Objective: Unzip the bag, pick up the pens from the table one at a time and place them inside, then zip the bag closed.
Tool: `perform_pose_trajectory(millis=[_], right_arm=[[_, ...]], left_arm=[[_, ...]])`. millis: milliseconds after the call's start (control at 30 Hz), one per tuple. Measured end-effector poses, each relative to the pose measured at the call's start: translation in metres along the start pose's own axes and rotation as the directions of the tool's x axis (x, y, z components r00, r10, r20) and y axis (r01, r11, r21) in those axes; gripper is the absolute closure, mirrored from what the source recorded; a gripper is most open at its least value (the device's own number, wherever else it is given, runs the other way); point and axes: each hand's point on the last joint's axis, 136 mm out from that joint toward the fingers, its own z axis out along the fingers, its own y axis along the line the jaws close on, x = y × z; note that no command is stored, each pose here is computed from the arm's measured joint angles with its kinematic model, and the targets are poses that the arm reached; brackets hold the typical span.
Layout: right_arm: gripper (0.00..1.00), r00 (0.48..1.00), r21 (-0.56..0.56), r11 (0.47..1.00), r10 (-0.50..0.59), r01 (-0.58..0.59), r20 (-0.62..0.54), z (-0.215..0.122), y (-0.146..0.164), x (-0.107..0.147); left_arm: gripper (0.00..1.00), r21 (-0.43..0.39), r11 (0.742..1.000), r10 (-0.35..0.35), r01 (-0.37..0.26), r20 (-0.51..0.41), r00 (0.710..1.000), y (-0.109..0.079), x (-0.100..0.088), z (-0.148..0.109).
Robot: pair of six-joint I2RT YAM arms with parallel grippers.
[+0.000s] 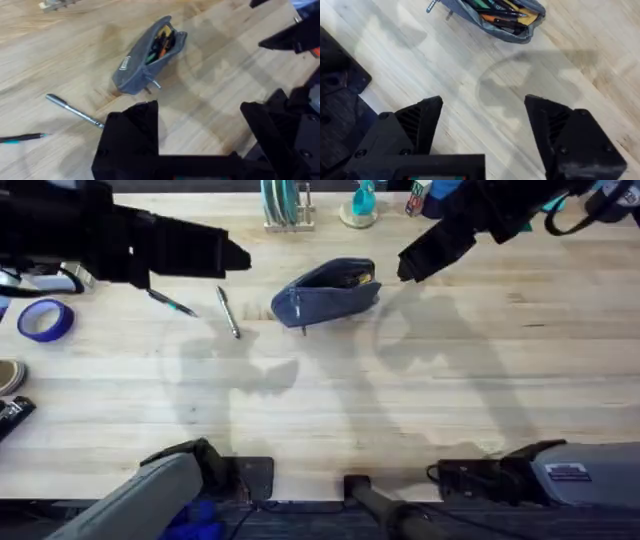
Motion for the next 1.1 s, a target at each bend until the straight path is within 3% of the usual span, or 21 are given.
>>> perform_pose_trajectory(millis=[233,433,700,1000,1100], right_arm=[[0.005,1.000,0.000,1.000,0.000,0.000,0.000,0.000,0.000,0.000],[0.005,1.000,0.000,1.000,0.000,0.000,0.000,0.000,0.000,0.000],[0.005,1.000,0.000,1.000,0.000,0.000,0.000,0.000,0.000,0.000],[0.005,1.000,0.000,1.000,0.000,0.000,0.000,0.000,0.000,0.000],[0.006,1.000,0.000,1.000,0.000,0.000,0.000,0.000,0.000,0.000]], left_arm=[[0.005,-0.111,0.986,-0.125,0.125,0.008,0.992,0.025,-0.005,0.000],[0.005,-0.239,0.935,-0.268,0.261,0.004,0.963,0.057,-0.001,0.001],[0.005,-0.434,0.814,-0.415,0.386,0.031,0.909,0.088,0.013,-0.010],[0.005,-0.607,0.679,-0.496,0.412,0.034,0.868,0.099,0.025,-0.008],[0.004,-0.644,0.631,-0.539,0.432,0.037,0.841,0.107,0.029,-0.002]])
